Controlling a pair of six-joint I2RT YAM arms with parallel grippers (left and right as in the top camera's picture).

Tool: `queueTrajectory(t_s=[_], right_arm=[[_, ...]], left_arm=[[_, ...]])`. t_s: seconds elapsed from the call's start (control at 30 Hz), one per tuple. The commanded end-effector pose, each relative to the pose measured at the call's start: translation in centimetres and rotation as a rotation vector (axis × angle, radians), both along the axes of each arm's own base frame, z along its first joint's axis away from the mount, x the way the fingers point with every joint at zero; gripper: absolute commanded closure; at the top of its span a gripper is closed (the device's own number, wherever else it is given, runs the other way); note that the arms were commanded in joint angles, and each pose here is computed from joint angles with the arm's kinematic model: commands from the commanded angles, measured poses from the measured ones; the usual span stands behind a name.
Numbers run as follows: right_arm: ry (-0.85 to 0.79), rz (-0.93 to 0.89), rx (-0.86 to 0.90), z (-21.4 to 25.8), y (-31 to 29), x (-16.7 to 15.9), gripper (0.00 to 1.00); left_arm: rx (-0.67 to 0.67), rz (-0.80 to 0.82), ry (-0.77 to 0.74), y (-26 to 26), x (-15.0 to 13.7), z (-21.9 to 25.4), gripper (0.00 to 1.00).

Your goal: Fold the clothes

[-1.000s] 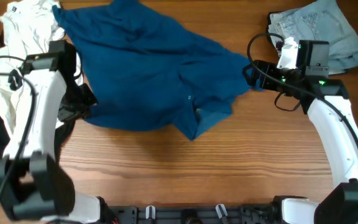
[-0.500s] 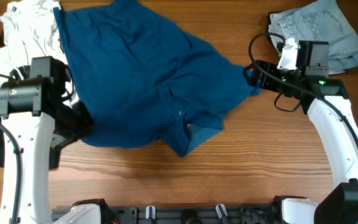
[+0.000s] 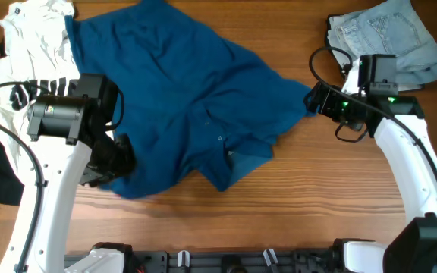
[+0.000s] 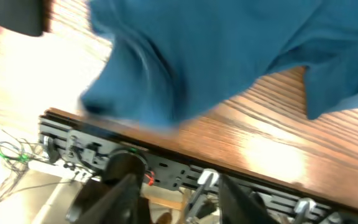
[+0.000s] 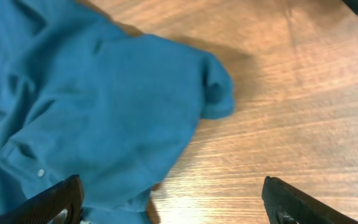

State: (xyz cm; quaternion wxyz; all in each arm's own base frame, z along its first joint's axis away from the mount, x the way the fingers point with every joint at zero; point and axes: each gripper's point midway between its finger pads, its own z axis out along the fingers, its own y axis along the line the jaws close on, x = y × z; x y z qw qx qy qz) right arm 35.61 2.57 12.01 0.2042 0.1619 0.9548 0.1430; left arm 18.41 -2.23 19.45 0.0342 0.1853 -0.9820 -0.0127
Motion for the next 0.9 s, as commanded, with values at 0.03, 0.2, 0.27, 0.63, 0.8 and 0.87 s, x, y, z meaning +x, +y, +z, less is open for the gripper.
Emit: queueTrajectory(t_s=[0.03,0.2,0.27,0.63,0.8,0.87], right_arm=[[0.096,-0.067,0.011,-3.1,-0.3,0.4,0.08],[0.133,-0.036,0.107,-6.4,1.4,1.9,0.11],[0.136,-0.045,0.124,-7.2,1.6,2.5,0.14],[0.127,0.020,0.124,-11.0,5.4,4.3,0.75],[0.115,0.000,0.105,-11.9,5.3,5.0,0.95],[0.043,-0.011,0.071,-10.7,4.7,7.0,0.96]], left_arm=[[0.089,0.021,-0.069,1.4,1.2,0.5,0.40],[0.061,0.030,-0.270,0.8,6.1,0.9,0.33],[0.049,0.034,-0.358,0.5,8.3,1.3,0.30],[0.116,0.057,-0.591,1.2,16.7,1.6,0.27],[0.225,0.062,-0.544,2.7,18.2,-0.7,0.25],[0.230,0.058,-0.541,3.0,19.3,-1.7,0.23]])
